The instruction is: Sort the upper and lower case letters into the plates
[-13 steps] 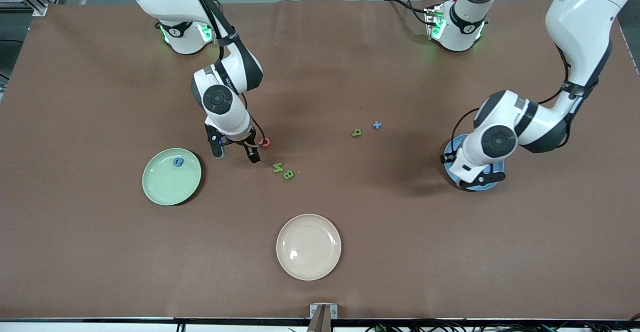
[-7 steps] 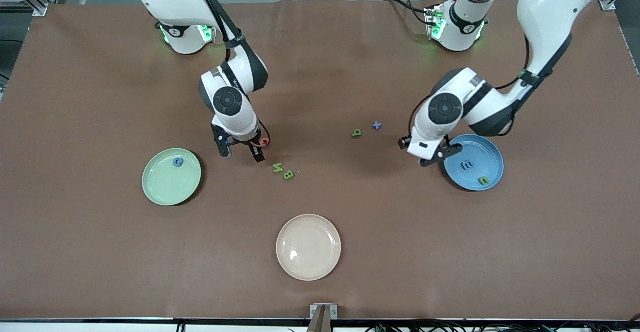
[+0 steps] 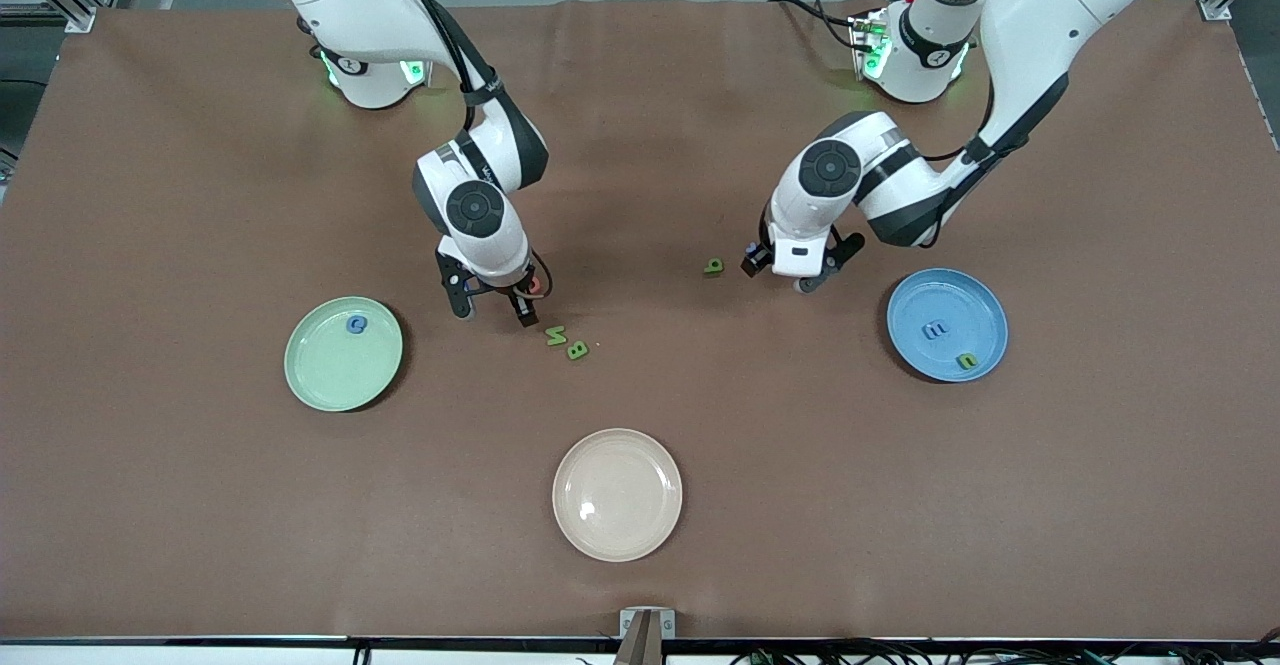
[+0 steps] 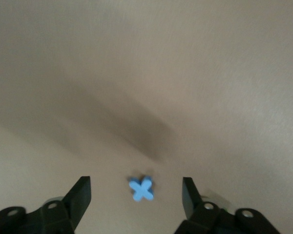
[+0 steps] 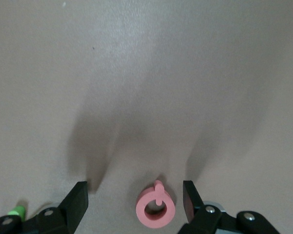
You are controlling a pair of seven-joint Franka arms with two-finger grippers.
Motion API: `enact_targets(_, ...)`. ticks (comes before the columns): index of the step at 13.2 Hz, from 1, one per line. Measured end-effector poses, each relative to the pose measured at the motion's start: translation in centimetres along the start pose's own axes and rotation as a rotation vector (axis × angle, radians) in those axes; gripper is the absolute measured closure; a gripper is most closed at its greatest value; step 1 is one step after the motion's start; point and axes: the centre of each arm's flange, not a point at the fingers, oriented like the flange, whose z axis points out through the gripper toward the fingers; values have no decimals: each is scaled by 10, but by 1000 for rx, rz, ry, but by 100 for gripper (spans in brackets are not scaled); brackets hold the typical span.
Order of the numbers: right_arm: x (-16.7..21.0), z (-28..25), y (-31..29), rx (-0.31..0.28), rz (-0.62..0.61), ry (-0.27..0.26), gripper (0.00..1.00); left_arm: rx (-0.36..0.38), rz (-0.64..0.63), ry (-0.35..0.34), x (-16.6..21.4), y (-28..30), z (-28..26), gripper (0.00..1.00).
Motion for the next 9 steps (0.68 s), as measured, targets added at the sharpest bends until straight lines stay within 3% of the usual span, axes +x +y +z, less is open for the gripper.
enact_targets(7, -20, 0, 4, 1, 9, 6, 26, -30, -142, 21, -19, -5, 23, 33)
enact_targets(9, -20, 1, 4, -1, 12, 6, 40, -25, -159, 18, -23, -7, 32, 33)
